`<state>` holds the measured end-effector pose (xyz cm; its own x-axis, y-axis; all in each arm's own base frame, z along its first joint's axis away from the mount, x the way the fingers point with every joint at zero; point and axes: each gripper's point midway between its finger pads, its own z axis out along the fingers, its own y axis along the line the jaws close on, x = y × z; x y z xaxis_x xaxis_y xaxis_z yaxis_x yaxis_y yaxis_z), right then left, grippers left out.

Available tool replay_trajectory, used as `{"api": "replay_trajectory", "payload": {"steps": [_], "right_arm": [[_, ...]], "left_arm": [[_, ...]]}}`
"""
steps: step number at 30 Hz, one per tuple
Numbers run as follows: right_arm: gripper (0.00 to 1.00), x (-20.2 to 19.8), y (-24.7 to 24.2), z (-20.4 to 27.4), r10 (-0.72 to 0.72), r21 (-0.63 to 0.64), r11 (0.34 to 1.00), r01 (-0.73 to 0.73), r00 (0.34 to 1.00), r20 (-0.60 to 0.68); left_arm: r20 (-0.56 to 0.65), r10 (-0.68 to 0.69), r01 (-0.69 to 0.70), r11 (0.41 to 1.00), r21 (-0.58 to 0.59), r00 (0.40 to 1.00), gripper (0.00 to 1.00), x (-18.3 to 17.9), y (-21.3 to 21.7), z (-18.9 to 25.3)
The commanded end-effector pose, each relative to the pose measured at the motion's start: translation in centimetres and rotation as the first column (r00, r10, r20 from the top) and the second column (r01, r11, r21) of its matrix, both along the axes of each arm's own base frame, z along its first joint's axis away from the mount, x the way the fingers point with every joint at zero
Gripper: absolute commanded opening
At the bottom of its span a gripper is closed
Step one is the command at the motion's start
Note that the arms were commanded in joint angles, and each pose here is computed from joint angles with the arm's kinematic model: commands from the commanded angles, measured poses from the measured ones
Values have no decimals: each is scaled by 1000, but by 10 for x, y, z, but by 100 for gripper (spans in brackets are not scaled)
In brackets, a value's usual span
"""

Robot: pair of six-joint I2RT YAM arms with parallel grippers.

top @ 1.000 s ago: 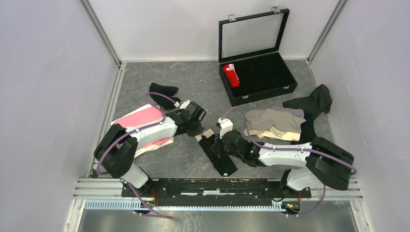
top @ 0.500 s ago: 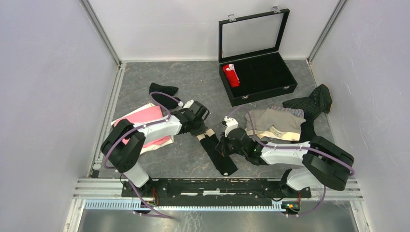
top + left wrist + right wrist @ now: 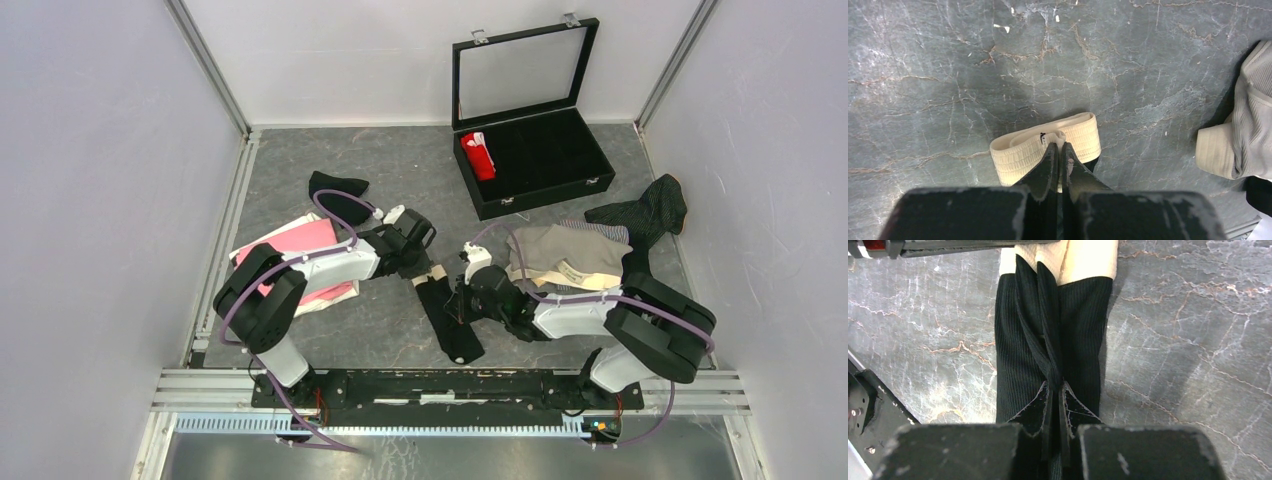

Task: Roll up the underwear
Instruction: Fold the underwear at the center of the board.

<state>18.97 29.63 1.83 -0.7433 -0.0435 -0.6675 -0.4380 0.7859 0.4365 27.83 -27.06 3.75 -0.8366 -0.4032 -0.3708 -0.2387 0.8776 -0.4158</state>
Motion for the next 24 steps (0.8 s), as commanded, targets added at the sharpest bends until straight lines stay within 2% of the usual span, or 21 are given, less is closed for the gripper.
{"api": "replay_trajectory", "payload": {"steps": [1, 9, 24], "right_arm": [[1, -17, -18, -33, 7, -82, 997, -14, 997, -80], [1, -21, -21, -43, 6, -99, 995, -16, 995, -103], [0, -28, -18, -48, 2, -62, 998, -11, 990, -144]], "left_arm": [[41, 9, -7, 999, -41, 999, 2, 10, -9, 3], [67, -40, 46, 995, -85, 997, 2, 9, -23, 7], [44, -75, 78, 995, -65, 996, 3, 1, -28, -20]]}}
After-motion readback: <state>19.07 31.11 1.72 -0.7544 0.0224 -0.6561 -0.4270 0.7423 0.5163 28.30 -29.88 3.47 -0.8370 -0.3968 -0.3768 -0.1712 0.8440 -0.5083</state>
